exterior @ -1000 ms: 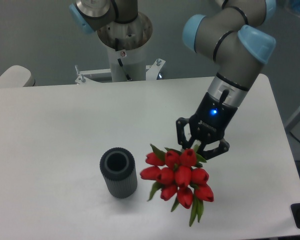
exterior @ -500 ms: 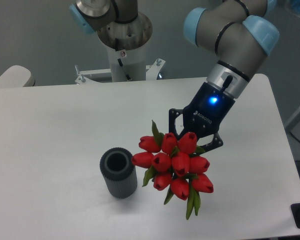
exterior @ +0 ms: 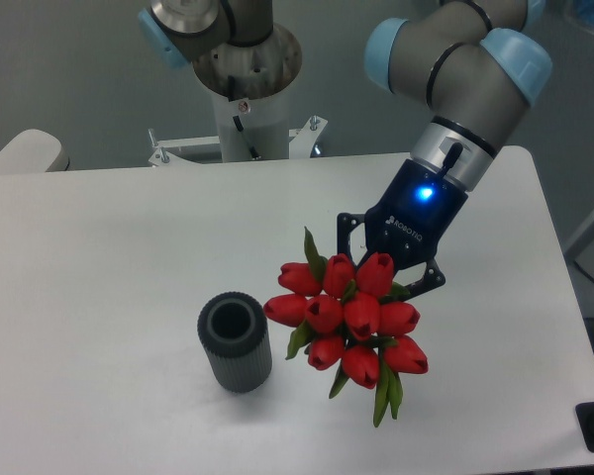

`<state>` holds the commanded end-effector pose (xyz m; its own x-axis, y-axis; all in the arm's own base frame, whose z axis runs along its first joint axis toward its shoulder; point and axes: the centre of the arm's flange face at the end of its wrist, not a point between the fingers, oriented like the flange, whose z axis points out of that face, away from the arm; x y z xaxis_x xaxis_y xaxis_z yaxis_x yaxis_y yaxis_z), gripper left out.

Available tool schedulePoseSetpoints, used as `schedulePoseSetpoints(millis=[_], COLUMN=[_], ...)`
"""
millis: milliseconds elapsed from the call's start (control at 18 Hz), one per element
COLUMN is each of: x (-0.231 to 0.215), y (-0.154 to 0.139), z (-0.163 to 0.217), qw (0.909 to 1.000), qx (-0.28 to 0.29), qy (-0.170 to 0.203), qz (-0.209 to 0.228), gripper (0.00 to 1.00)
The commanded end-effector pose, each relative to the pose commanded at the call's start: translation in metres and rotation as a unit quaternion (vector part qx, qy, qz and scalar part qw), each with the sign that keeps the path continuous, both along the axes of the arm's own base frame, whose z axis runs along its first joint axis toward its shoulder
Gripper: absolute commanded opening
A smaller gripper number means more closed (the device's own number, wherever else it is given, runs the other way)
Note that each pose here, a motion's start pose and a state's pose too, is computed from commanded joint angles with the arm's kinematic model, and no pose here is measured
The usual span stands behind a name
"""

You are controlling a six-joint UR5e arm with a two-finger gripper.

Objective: Pick up the flowers from the table
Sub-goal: 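Lift the held tulips up and swing them toward the grey vase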

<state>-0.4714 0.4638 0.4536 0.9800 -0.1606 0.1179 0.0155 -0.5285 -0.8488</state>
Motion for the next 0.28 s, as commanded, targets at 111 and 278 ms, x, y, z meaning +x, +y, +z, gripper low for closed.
schedulePoseSetpoints(millis=[111,278], x=[-0.0013,-0.0004], y=[-0.0015,-0.0009], z=[-0.0008,-0.0013], qw=[1.0000,1.0000], qx=[0.000,0.000], qy=[-0.001,-0.001], qz=[0.002,0.001], gripper=[0.22,0.23])
